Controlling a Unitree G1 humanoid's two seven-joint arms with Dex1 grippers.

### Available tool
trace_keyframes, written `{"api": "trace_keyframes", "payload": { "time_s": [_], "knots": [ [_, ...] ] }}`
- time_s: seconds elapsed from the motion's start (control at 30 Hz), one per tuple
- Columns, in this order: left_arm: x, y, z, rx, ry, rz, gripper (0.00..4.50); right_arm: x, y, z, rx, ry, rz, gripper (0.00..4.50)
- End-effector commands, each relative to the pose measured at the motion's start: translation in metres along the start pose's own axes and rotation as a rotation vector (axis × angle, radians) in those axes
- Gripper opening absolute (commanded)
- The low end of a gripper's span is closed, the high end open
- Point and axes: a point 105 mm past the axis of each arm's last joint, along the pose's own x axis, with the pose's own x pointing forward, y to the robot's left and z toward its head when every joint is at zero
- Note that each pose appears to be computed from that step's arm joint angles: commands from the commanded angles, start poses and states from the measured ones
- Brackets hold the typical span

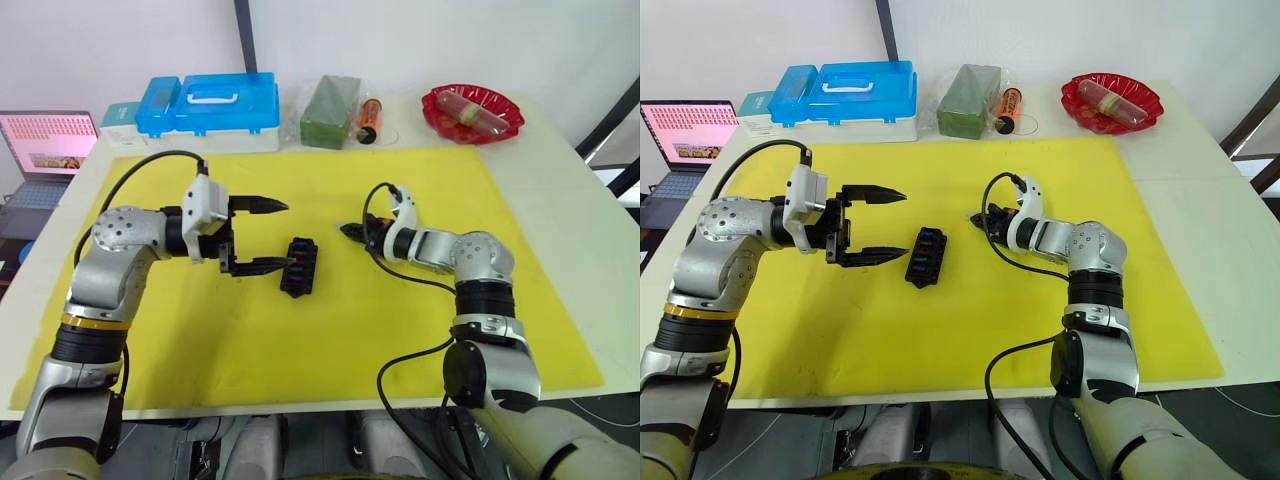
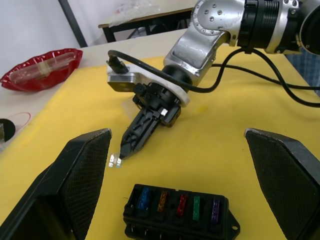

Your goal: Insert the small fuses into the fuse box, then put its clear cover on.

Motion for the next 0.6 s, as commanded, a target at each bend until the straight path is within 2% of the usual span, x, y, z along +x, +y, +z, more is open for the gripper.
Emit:
{"api": "trace_keyframes", "payload": {
  "time_s": [0.03, 0.2, 0.27, 0.33, 0.47, 0.6],
  "knots": [
    [-0.005, 0.002, 0.008, 0.04, -0.007, 0.022, 4.5, -0.003, -0.022, -0.01, 0.019, 0.018, -0.087, 0.06],
    [-0.006, 0.002, 0.007, 0.023, -0.016, 0.049, 4.5, -0.005, -0.018, -0.003, -0.009, -0.017, -0.074, 0.06],
    [-0.009, 0.002, 0.007, 0.021, -0.013, 0.061, 4.5, -0.008, -0.008, 0.002, -0.079, -0.035, -0.051, 0.06],
    [-0.015, 0.003, 0.009, 0.01, -0.022, 0.087, 4.5, -0.014, 0.018, 0.011, -0.226, -0.034, 0.008, 0.06],
    [-0.029, 0.0, 0.007, -0.024, -0.009, 0.109, 4.5, -0.03, 0.071, 0.013, -0.566, 0.071, 0.096, 0.06],
    [-0.034, -0.004, -0.002, -0.047, 0.017, 0.095, 4.5, -0.033, 0.103, 0.023, -0.896, 0.11, 0.021, 0.06]
  ]
}}
